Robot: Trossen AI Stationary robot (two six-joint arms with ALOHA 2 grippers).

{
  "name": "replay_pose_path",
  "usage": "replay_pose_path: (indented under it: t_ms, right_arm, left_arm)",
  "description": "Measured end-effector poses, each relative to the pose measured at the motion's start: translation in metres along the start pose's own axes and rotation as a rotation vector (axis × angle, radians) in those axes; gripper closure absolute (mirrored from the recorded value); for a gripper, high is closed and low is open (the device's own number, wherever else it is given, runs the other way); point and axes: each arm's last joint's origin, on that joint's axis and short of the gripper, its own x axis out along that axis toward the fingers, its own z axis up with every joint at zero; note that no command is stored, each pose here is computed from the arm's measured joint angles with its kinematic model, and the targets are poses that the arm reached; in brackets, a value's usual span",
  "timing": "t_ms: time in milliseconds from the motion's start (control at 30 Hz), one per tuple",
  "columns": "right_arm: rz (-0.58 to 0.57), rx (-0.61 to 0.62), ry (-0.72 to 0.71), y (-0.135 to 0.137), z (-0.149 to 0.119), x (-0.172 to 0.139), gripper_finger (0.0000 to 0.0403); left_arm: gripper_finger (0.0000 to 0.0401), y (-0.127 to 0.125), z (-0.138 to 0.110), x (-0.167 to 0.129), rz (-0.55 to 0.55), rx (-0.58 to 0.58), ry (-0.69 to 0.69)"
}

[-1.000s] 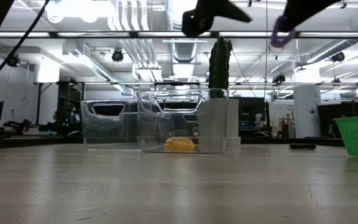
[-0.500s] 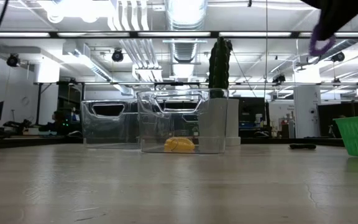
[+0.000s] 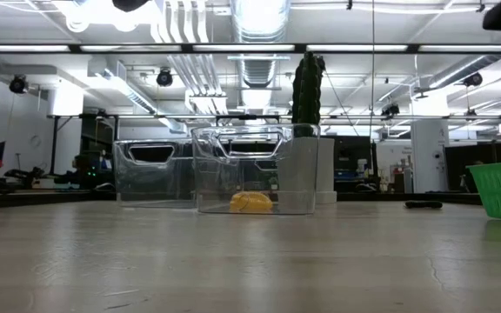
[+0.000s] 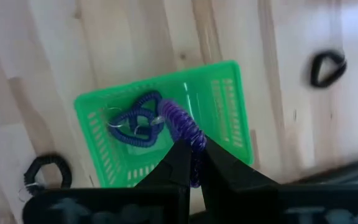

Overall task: Sort spring keychains
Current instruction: Put the violet spring keychain into the green bin

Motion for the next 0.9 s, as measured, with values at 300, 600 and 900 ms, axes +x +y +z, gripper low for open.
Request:
replay_pose_path:
  t_ms: [300,600,900]
  right_arm:
    - [0.002,0.090,0.031,0.002,-0.007,0.023,0.0390]
    - [0.029,0.166,0.052,0.005,-0.012,0.041,0.0390]
    - [0.086,0.177,0.076,0.008,-0.015,0.054,0.0354]
  left_arm:
    - [0.0259,0.027,-0.037,-0.015,-0.108,-0.096,-0.067]
    - [0.0259,0.037,-0.051,-0.017,-0.108,-0.103,-0.051]
    - [0.0259,0.037,-0.052,-0.017,-0.106,-0.100,-0.049]
